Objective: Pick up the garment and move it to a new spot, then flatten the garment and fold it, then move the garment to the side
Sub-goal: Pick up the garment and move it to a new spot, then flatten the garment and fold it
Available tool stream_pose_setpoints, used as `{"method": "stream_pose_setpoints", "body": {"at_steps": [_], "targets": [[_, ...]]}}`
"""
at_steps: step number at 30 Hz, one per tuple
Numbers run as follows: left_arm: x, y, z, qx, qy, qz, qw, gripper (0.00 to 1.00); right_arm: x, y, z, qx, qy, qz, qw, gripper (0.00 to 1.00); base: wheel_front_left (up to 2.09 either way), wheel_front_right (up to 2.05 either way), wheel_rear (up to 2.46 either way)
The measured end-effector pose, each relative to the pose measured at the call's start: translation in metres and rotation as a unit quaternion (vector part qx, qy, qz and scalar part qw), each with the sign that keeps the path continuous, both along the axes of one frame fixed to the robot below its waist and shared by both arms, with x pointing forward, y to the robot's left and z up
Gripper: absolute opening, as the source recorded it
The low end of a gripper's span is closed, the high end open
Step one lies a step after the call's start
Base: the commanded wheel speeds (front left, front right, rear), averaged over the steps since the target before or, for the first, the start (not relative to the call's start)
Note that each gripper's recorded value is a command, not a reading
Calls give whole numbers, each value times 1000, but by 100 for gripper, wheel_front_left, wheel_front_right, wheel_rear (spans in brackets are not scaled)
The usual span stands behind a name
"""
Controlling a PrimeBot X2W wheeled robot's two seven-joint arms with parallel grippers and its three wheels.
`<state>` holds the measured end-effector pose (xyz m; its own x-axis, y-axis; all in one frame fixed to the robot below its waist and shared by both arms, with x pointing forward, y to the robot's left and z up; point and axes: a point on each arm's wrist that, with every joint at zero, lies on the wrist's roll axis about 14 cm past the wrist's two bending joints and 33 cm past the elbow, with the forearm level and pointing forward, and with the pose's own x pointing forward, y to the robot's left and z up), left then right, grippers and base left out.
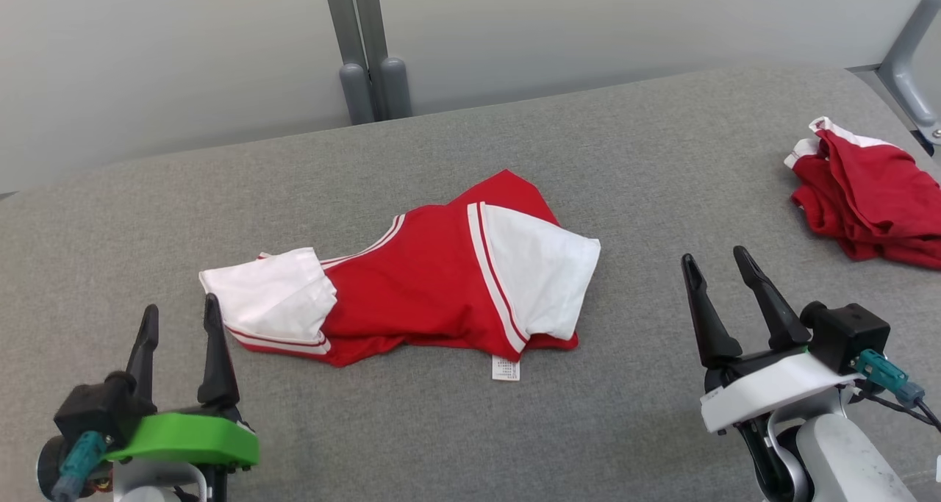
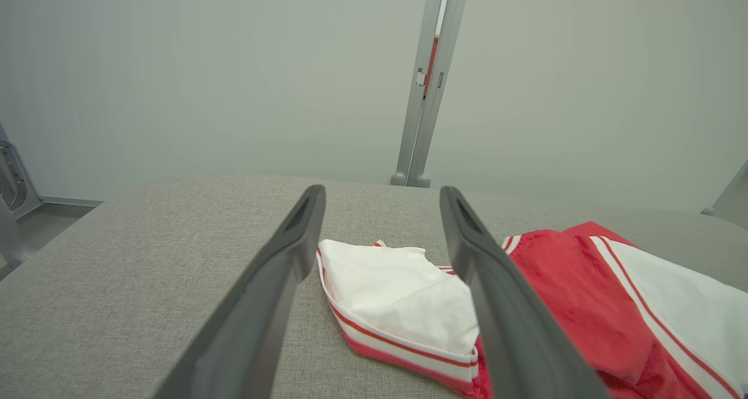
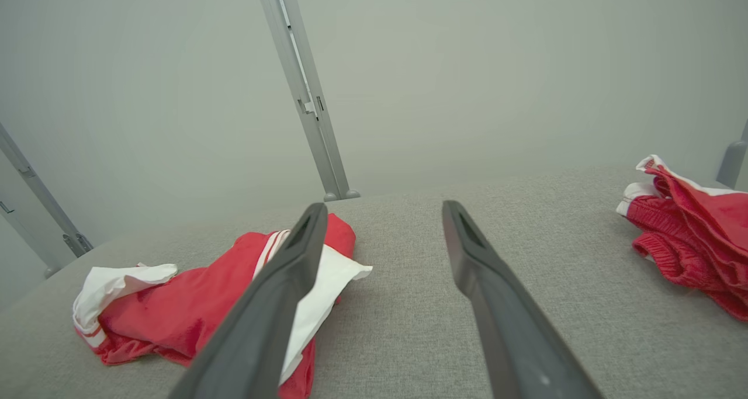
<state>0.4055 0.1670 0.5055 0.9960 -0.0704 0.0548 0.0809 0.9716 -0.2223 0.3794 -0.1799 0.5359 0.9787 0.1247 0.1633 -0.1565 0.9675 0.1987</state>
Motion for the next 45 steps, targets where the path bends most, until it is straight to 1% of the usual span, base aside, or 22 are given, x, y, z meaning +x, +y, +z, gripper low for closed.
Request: {"method": "stream_pose_setpoints", "body": {"at_steps": [5,11,15,16,18,20,25,27,29,31,33,34,39,45], "targets": [[-16,-8,1,-4,-6,3,1000,100,0,3,-7,2,10,4,1000,100,0,0,0],[-23,-11,3,-4,-14,-2,1000,100,1,10,-14,-1,21,19,1000,100,0,0,0],[-26,-12,4,-11,-16,-1,1000,100,1,13,-29,10,45,27,999,100,0,0,0],[-28,-12,3,-13,-15,-2,1000,100,1,18,-37,16,62,36,997,100,0,0,0],[-30,-13,0,-17,-11,-3,1000,100,5,31,-55,33,104,55,992,100,0,0,0],[-32,-12,-4,-21,-5,-1,1000,100,15,40,-65,35,138,74,987,100,0,0,0],[-35,0,-8,-24,1,18,1000,100,42,60,-74,62,184,101,976,100,0,0,0],[-36,5,-10,-22,3,24,999,100,49,65,-87,65,216,108,968,100,0,0,0],[-37,10,-10,-21,4,33,999,100,55,71,-94,71,235,113,963,100,0,0,0],[-39,17,-11,-22,5,44,999,100,63,81,-94,77,235,124,961,100,0,0,0],[-42,23,-13,-23,8,54,998,100,70,87,-91,78,225,129,963,24,0,0,0],[-44,27,-14,-23,10,61,998,100,74,88,-90,75,218,129,964,0,0,0,0],[-53,41,-20,-21,19,84,996,100,85,93,-86,65,188,134,971,0,0,0,0],[-59,48,-22,-21,24,96,995,100,108,107,-58,63,137,153,977,0,0,0,0]]}}
